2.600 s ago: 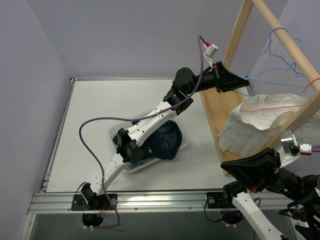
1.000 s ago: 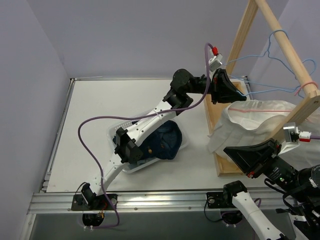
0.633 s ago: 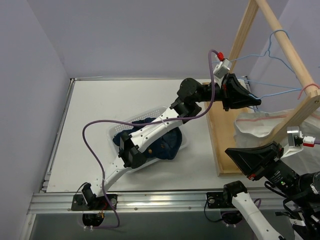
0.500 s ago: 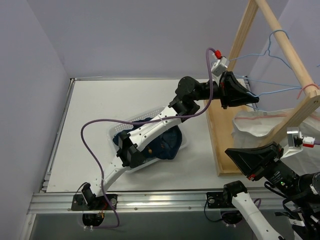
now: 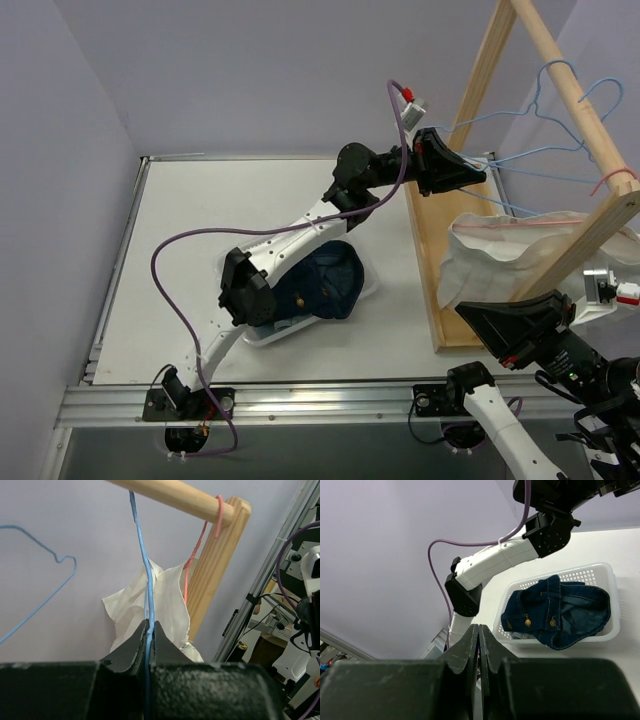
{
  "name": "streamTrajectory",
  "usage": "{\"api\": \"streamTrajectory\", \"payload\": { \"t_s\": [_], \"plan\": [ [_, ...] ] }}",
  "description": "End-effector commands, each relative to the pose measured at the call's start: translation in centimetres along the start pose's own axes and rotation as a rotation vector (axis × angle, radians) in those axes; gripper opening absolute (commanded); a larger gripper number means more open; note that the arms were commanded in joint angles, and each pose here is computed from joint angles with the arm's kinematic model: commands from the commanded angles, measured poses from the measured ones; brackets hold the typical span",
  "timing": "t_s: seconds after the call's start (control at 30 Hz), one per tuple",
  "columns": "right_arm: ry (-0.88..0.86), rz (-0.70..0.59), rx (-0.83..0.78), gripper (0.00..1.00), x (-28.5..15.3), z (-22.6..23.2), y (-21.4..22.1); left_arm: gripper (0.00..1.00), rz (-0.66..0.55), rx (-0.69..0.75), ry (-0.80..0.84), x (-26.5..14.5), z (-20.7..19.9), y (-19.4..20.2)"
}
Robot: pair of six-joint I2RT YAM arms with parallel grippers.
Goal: Remove the skirt from the hanger
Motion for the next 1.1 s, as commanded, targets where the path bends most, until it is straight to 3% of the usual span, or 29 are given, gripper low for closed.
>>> {"api": "streamTrajectory", "payload": {
  "t_s": [0.0,0.23,0.3,0.43,0.5,0.53,0.57,0.6,0.67,0.7,0.77,0.8,0.87,0.93,1.07],
  "plan": [
    [0.001,-0.044,-0.047,0.00,-0.4,0.4,-1.0,0.02,-0.145,0.131,0.103,-0.5,-5.9,-5.7],
    [0.058,-0.049,-0.037,0.00,0.3,-0.4,-1.5,0.03,-0.120,0.091,0.034,-2.0,-3.5,-4.7],
    [0.073,-0.051,-0.039,0.02,0.4,-0.6,-1.7,0.12,-0.106,0.075,0.023,-2.5,-2.9,-4.3],
    [0.112,-0.055,-0.048,0.08,0.6,-1.1,-2.2,0.39,-0.066,0.089,0.006,-2.8,-2.7,-4.0],
    [0.116,-0.064,-0.062,0.09,0.5,-0.9,-2.6,0.47,-0.033,0.105,-0.036,-2.8,-2.4,-4.1],
    [0.119,-0.069,-0.065,0.11,0.4,-0.9,-2.7,0.51,-0.014,0.110,-0.055,-2.9,-2.3,-4.1],
    [0.127,-0.077,-0.065,0.20,0.4,-0.9,-2.9,0.59,0.006,0.097,-0.092,-3.1,-1.8,-3.9],
    [0.132,-0.084,-0.067,0.25,0.3,-0.8,-3.2,0.94,0.015,0.146,-0.111,-3.3,-2.2,-4.4],
    [0.156,-0.069,-0.062,0.42,0.3,-1.1,-3.2,0.94,0.027,0.117,-0.248,-4.4,-0.5,-4.0],
    [0.171,-0.055,-0.075,0.46,0.5,-1.4,-3.3,0.94,0.022,0.192,-0.283,-4.8,-1.4,-5.0],
    [0.266,-0.011,-0.070,0.57,0.5,-2.7,-2.7,0.94,0.070,0.236,-0.479,-7.0,1.0,-4.0],
    [0.308,0.016,-0.070,0.60,0.7,-3.4,-2.6,0.94,0.060,0.266,-0.540,-7.5,0.0,-4.9],
    [0.372,0.051,-0.089,0.64,0.3,-4.2,-2.3,0.94,0.072,0.244,-0.752,-10.7,2.0,-3.6],
    [0.454,0.058,-0.098,0.65,-0.1,-5.3,-2.2,0.94,0.046,0.267,-0.804,-12.1,0.9,-4.0],
    [0.463,0.055,-0.096,0.68,0.1,-5.8,-1.8,0.94,0.110,0.241,-0.872,-15.2,0.5,-0.8]
  ]
}}
Point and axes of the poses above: each gripper's point midway between its finger pads, its own x axis out along the fingers, its own z axis along the line the jaws close on, y = z × x, the point moved 5 cm from there along -x, back along the fingers, and after that the axes turned 11 degrees about -x, right-handed, at the moved point
